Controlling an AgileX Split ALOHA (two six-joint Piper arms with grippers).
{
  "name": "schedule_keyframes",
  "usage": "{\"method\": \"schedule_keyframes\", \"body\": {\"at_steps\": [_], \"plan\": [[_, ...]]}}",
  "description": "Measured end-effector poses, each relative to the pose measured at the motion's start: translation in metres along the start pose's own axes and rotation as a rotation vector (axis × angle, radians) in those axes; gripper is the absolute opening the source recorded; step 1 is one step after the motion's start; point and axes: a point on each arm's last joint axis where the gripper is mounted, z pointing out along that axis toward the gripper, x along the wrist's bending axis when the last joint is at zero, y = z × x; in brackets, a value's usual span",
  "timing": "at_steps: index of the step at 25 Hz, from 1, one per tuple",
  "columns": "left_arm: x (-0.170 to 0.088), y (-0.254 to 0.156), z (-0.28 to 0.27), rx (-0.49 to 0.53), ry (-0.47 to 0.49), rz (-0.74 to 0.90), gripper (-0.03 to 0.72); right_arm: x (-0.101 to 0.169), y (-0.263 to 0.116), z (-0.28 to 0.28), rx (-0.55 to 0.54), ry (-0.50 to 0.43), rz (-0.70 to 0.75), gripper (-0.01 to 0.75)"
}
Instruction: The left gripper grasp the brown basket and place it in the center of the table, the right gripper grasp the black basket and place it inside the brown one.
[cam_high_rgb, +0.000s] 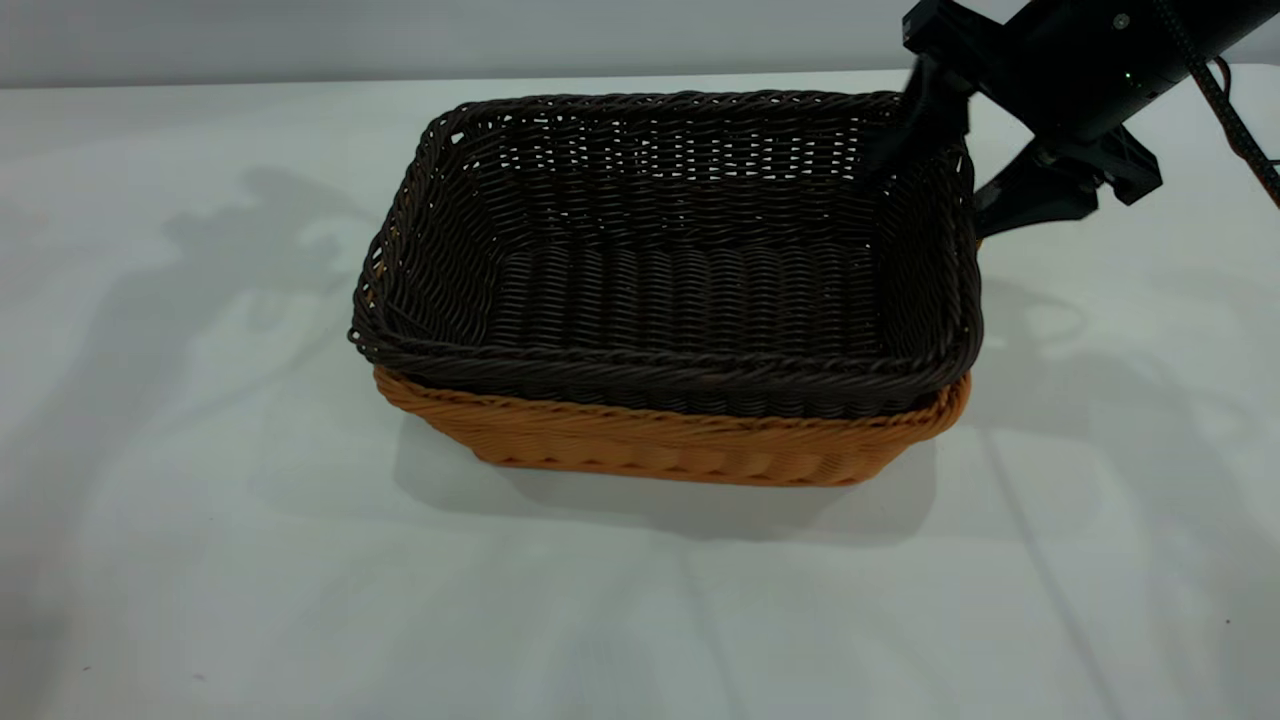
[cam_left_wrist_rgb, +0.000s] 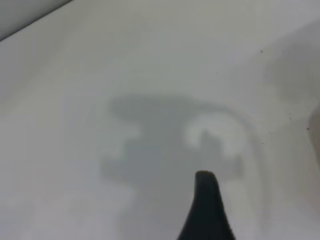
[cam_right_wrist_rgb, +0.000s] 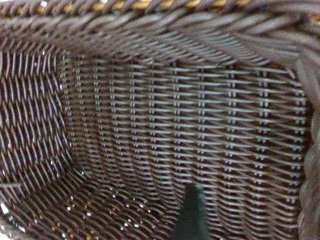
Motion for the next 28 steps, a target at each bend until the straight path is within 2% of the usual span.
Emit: {"method": "schedule_keyframes", "body": {"at_steps": [2, 4, 7, 12, 16, 22, 24, 28], "plan": [[0.000, 0.001, -0.001, -0.007, 0.004, 0.000, 0.499, 0.000, 0.003, -0.006, -0.013, 0.004, -0.030, 0.631], [0.000, 0.002, -0.004, -0.015, 0.007, 0.001, 0.499, -0.001, 0.009, -0.022, -0.056, 0.007, -0.052, 0.653], [0.000, 0.006, -0.023, -0.046, 0.022, 0.007, 0.499, 0.000, 0.022, -0.062, -0.162, 0.009, -0.071, 0.649], [-0.008, 0.015, -0.097, -0.158, 0.060, -0.008, 0.499, 0.017, 0.022, -0.160, -0.339, 0.032, -0.173, 0.603], [-0.021, 0.009, -0.165, -0.223, 0.067, -0.066, 0.499, 0.051, -0.009, -0.229, -0.417, 0.058, -0.330, 0.590], [-0.048, -0.024, -0.245, -0.164, 0.019, -0.131, 0.499, 0.103, -0.079, -0.291, -0.432, 0.134, -0.559, 0.590], [-0.056, -0.037, -0.263, -0.130, 0.002, -0.144, 0.499, 0.114, -0.102, -0.306, -0.443, 0.149, -0.613, 0.590], [-0.070, -0.062, -0.284, -0.156, 0.006, -0.177, 0.499, 0.126, -0.145, -0.321, -0.477, 0.161, -0.665, 0.590]]}}
